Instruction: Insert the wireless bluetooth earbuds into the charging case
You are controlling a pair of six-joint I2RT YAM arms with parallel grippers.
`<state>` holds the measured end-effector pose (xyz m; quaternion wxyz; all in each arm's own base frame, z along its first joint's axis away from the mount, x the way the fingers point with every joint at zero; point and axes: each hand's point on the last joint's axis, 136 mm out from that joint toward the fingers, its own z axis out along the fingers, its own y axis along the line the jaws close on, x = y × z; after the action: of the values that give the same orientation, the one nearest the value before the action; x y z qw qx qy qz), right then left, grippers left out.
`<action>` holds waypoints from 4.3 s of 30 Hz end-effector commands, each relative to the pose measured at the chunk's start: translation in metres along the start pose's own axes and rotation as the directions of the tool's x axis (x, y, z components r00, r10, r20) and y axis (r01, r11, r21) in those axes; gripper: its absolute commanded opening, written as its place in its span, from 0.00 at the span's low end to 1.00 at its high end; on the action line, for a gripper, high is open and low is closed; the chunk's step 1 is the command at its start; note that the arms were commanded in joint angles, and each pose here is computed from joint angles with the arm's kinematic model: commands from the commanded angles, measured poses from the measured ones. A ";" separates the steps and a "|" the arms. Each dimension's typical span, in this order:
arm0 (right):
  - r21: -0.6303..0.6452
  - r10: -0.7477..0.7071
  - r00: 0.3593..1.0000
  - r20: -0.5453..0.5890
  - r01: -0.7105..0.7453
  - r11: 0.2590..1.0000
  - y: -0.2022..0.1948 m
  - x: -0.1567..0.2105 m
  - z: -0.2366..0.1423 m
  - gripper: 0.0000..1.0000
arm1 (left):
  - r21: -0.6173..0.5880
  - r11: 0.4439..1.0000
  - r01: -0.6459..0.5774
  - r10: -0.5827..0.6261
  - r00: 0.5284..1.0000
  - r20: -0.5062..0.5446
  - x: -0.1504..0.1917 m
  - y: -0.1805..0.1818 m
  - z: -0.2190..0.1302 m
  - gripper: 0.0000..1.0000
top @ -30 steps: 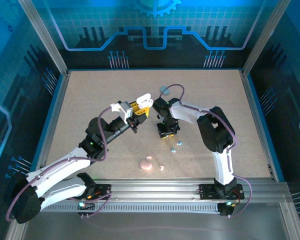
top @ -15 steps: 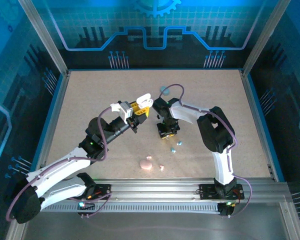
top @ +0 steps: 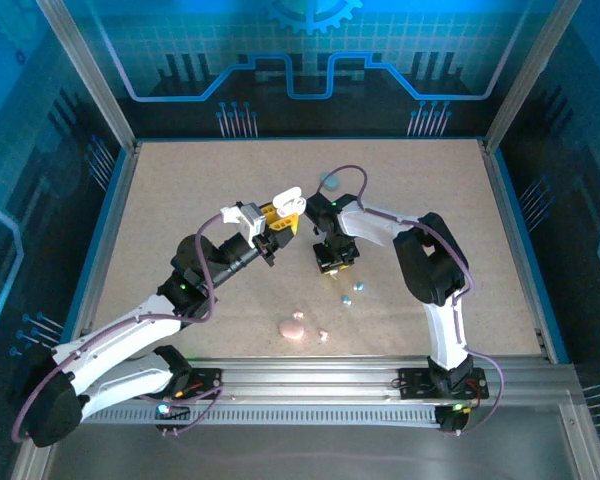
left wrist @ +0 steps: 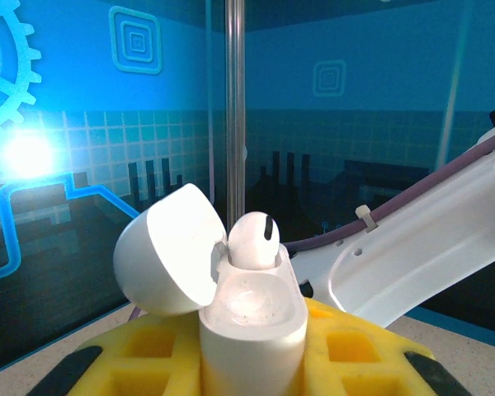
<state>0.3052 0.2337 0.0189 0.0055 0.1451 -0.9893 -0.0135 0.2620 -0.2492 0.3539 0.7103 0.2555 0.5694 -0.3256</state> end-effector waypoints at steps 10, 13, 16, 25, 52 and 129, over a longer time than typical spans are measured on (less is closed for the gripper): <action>-0.006 -0.019 0.998 -0.059 0.018 1.000 0.005 0.010 0.009 0.35 | 0.000 1.000 -0.006 0.006 0.998 0.056 -0.021 -0.002 -0.002 0.24; -0.005 -0.016 0.998 -0.064 0.016 1.000 0.005 0.011 0.011 0.35 | -0.003 1.000 -0.006 0.006 0.999 0.054 -0.019 -0.001 -0.002 0.23; -0.012 -0.019 0.997 -0.069 0.018 1.000 0.006 0.012 0.011 0.33 | 0.002 1.000 -0.004 0.004 0.999 0.055 -0.020 -0.002 -0.002 0.24; -0.013 -0.014 1.000 -0.011 0.014 1.000 0.006 0.010 -0.009 0.30 | -0.001 1.000 -0.001 0.002 0.999 0.048 -0.018 -0.002 -0.001 0.24; -0.418 0.310 0.580 0.753 0.059 0.906 -0.010 -0.011 -0.315 0.31 | -0.132 0.977 0.169 -0.172 0.985 -0.012 0.048 0.023 0.049 0.21; -0.360 0.161 0.508 0.846 0.322 0.876 0.052 0.008 -0.359 0.45 | -0.114 0.983 0.145 -0.132 0.985 0.115 0.038 -0.001 0.072 0.24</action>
<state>0.3004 0.2715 0.3503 -0.4328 0.1365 -0.8365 -0.3071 0.3228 -0.3109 0.3106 0.7076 0.1451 0.6004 -0.3431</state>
